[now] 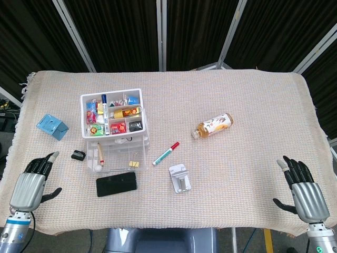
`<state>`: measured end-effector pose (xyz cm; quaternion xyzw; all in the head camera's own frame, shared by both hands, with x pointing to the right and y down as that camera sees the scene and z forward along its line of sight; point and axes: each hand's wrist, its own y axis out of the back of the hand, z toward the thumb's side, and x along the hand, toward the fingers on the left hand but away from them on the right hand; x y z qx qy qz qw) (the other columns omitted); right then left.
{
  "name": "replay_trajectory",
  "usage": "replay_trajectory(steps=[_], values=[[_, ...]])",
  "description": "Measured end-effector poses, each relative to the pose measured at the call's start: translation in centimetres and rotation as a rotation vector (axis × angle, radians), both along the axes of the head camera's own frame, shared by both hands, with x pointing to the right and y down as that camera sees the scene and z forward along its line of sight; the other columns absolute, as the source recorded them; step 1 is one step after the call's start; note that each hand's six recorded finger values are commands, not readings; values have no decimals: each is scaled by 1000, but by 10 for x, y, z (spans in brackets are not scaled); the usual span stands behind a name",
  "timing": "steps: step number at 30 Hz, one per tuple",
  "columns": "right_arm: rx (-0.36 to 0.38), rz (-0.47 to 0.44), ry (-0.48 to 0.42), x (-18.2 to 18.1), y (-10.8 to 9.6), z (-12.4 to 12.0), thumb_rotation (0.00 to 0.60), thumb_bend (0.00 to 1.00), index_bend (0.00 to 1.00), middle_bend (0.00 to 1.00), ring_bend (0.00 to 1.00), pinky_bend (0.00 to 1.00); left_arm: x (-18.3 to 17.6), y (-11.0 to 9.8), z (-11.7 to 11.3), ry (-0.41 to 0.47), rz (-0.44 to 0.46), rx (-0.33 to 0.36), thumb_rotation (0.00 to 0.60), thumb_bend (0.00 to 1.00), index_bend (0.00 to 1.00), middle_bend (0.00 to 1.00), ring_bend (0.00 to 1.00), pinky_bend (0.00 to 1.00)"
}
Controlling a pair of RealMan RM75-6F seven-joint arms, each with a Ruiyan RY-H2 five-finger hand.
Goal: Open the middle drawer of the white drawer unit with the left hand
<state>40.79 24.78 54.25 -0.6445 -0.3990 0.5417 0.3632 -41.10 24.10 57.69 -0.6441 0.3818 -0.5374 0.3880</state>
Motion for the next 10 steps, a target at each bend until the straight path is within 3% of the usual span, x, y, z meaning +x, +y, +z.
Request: replay_trajectory(steps=[10], values=[[70, -19, 3, -1, -3, -5, 600, 0, 0, 0, 0, 0, -10, 12, -19, -57, -84, -15, 600, 84, 0, 0, 0, 0]])
